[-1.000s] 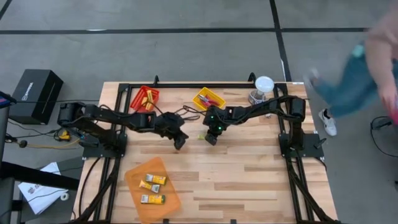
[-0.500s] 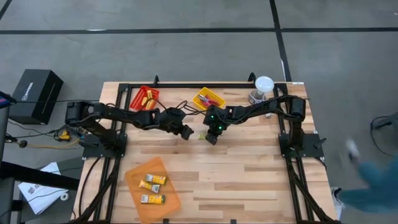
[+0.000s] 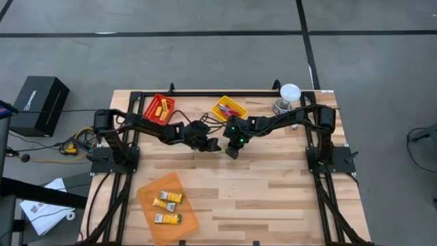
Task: Pick & Place School Supplies
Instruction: Put the light green eraser into the red bin
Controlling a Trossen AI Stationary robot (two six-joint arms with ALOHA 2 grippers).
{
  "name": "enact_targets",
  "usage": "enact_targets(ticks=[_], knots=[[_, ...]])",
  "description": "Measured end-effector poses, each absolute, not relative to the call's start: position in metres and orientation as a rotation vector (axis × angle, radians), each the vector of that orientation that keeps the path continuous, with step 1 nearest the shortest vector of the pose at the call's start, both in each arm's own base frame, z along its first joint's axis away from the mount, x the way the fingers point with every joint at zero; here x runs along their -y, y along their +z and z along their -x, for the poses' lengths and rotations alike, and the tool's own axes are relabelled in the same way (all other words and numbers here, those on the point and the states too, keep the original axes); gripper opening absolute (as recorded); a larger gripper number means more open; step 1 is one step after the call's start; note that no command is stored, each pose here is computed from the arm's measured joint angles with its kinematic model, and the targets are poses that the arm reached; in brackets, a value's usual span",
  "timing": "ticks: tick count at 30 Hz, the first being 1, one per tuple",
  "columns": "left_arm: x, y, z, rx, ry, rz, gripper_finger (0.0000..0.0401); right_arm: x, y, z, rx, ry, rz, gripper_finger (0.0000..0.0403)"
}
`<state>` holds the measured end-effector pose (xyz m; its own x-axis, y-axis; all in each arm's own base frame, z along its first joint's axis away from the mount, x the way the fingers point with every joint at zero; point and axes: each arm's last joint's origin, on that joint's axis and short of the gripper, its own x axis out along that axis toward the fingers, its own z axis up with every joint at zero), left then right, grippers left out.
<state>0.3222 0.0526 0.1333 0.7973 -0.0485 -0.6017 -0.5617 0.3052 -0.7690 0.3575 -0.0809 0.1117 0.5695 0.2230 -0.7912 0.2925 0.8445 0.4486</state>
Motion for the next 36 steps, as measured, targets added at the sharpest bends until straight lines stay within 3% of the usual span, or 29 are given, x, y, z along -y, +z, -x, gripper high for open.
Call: enact_targets(ticks=[5, 9, 36], knots=[[-0.057, 0.133, -0.321, -0.590, 0.374, 1.238, 0.0214, 0.081, 0.112, -0.358, -0.974, -0.042, -0.584, 0.0000], [-0.060, 0.132, -0.320, -0.595, 0.385, 1.225, 0.0232, 0.081, 0.112, -0.358, -0.972, -0.042, -0.584, 0.0000], [-0.061, 0.118, -0.323, -0.608, 0.410, 1.250, 0.0213, 0.082, 0.112, -0.359, -0.956, -0.047, -0.580, 0.0000]])
